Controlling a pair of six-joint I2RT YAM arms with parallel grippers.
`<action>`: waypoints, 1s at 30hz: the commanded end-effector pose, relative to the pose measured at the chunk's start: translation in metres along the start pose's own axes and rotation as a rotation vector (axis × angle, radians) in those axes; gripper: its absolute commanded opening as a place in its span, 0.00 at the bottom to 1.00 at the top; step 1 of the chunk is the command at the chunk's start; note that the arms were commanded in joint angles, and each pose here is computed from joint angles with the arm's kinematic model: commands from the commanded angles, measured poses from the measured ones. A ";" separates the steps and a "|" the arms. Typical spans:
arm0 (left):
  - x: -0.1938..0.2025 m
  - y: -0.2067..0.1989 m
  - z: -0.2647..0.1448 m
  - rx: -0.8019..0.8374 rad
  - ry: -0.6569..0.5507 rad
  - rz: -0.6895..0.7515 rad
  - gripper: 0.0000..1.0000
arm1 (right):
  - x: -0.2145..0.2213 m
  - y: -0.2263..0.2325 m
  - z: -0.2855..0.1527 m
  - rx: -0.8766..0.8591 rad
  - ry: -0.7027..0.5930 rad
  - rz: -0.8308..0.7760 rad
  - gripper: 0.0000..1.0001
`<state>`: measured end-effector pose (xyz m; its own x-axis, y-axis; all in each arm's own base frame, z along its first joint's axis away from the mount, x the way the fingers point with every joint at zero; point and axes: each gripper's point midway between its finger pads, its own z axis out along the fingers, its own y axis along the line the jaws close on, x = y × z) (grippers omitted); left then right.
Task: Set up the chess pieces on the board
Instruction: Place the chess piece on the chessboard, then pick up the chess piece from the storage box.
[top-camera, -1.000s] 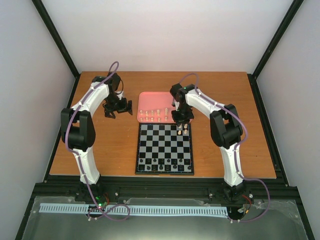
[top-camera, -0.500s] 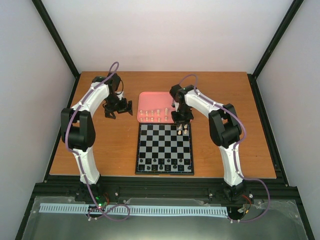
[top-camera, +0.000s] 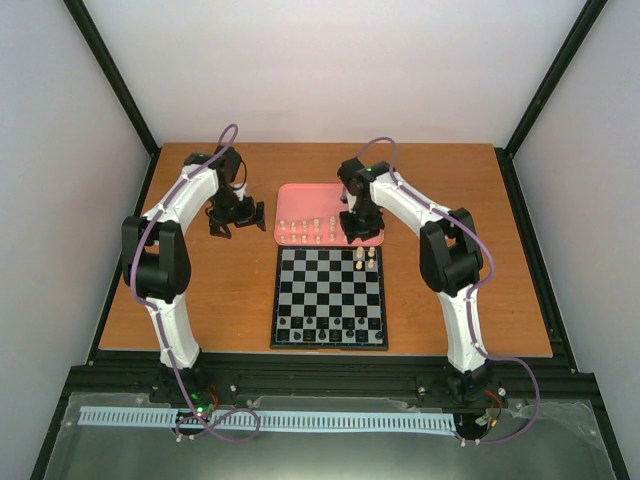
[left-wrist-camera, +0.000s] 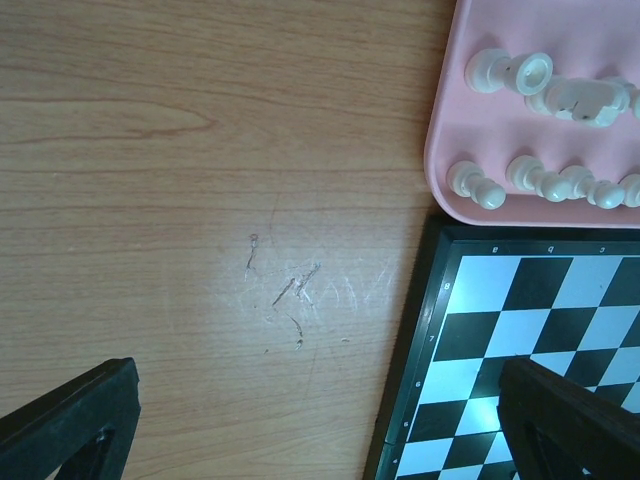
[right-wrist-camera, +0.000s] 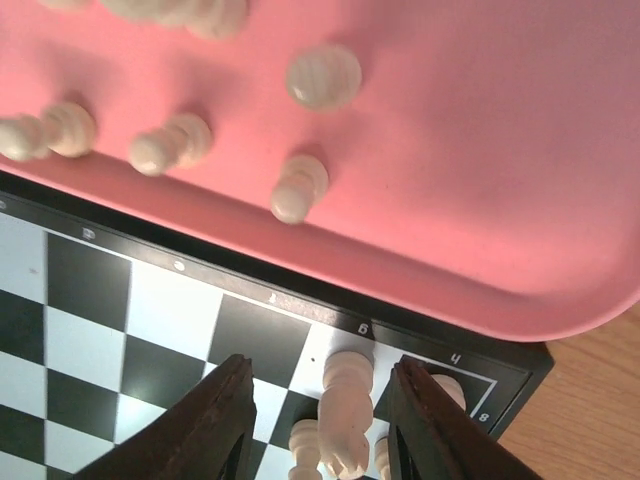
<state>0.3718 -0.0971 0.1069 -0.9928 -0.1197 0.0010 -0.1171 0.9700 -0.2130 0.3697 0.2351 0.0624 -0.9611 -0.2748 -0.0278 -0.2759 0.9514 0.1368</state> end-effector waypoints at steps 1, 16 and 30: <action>-0.001 -0.005 -0.014 0.015 -0.043 0.029 1.00 | -0.015 0.003 -0.022 0.011 -0.058 -0.014 0.39; -0.001 -0.005 -0.015 0.017 -0.047 0.031 1.00 | -0.039 0.008 0.006 0.001 -0.041 0.001 0.40; 0.000 -0.005 -0.014 0.015 -0.044 0.031 1.00 | -0.048 0.011 0.027 -0.019 -0.030 0.011 0.35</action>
<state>0.3691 -0.0968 0.1048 -0.9929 -0.1189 0.0083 -0.1180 0.9704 -0.2109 0.4103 0.2586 0.0465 -0.9623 -0.2637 -0.0660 -0.2708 0.9510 0.1492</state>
